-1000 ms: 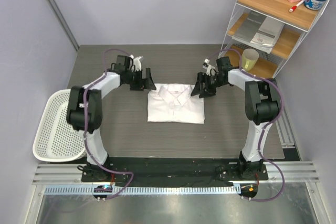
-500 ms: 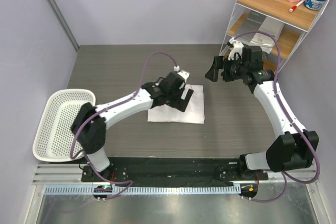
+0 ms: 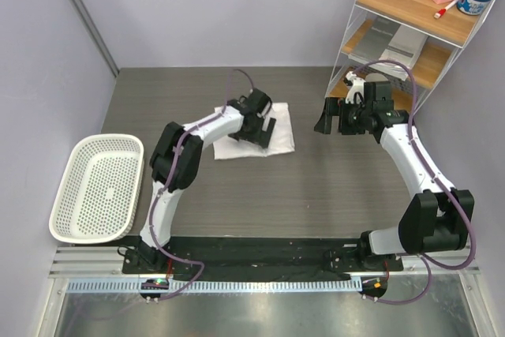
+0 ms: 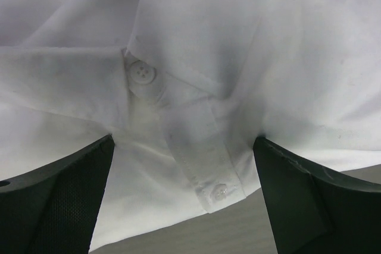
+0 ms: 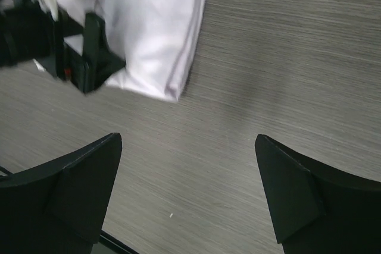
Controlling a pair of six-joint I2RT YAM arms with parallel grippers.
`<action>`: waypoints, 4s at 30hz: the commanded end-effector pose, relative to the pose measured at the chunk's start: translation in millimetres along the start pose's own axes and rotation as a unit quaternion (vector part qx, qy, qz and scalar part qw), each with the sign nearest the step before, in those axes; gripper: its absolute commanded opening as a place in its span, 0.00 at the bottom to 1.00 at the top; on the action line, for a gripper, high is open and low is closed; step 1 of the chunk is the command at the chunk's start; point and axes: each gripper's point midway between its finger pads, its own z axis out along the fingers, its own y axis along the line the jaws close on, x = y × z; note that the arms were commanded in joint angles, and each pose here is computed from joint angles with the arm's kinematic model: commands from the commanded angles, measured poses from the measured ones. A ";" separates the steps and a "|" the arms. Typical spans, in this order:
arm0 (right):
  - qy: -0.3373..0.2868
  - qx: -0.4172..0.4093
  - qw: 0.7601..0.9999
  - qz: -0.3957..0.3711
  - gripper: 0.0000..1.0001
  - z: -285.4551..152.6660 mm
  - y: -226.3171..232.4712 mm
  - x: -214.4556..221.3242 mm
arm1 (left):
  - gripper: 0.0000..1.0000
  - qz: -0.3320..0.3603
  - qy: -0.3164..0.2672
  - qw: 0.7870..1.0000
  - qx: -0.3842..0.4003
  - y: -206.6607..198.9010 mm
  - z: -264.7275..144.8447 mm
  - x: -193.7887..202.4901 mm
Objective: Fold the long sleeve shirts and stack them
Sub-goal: Neatly place the folded shirt to the corner
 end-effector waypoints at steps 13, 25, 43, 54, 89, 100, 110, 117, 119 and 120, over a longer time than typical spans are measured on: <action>0.008 -0.004 1.000 0.000 1.00 10.1 -16.6 -4.6 | 1.00 0.049 0.101 0.993 -0.022 269.6 45.0 -35.2; 0.012 0.004 1.000 0.009 1.00 2.4 -25.2 0.0 | 0.98 0.005 0.094 0.992 -0.081 362.0 41.4 -16.9; 0.019 -0.012 1.000 0.021 1.00 5.2 -20.1 3.4 | 0.98 -0.086 0.039 0.992 -0.082 394.7 -4.9 -14.1; 0.009 -0.026 0.999 0.022 1.00 -5.1 -10.1 0.8 | 1.00 -0.040 -0.078 0.995 -0.041 351.5 -99.5 -57.9; 0.007 -0.028 0.999 0.030 1.00 -4.5 -9.5 -0.2 | 1.00 -0.148 0.000 0.988 -0.054 348.3 18.8 -6.1; 0.013 -0.032 0.999 0.034 1.00 0.6 -10.1 -2.9 | 1.00 -0.176 -0.032 0.983 -0.051 356.1 27.0 -36.9; -0.002 -0.037 0.999 -0.014 1.00 -11.2 -5.3 -23.4 | 1.00 -0.094 -0.127 0.987 -0.010 260.3 -149.6 -91.5; 0.017 -0.044 0.998 -0.030 1.00 -6.7 -6.2 2.1 | 1.00 -0.027 -0.115 0.991 0.058 177.3 -193.9 -54.5; 0.025 -0.039 0.998 -0.036 1.00 -7.1 -6.9 11.4 | 1.00 -0.025 -0.128 0.987 0.090 162.2 -201.0 -45.3; 0.037 -0.031 0.998 -0.035 1.00 -5.3 -10.4 22.4 | 1.00 -0.029 -0.103 0.990 0.095 159.5 -186.0 -25.3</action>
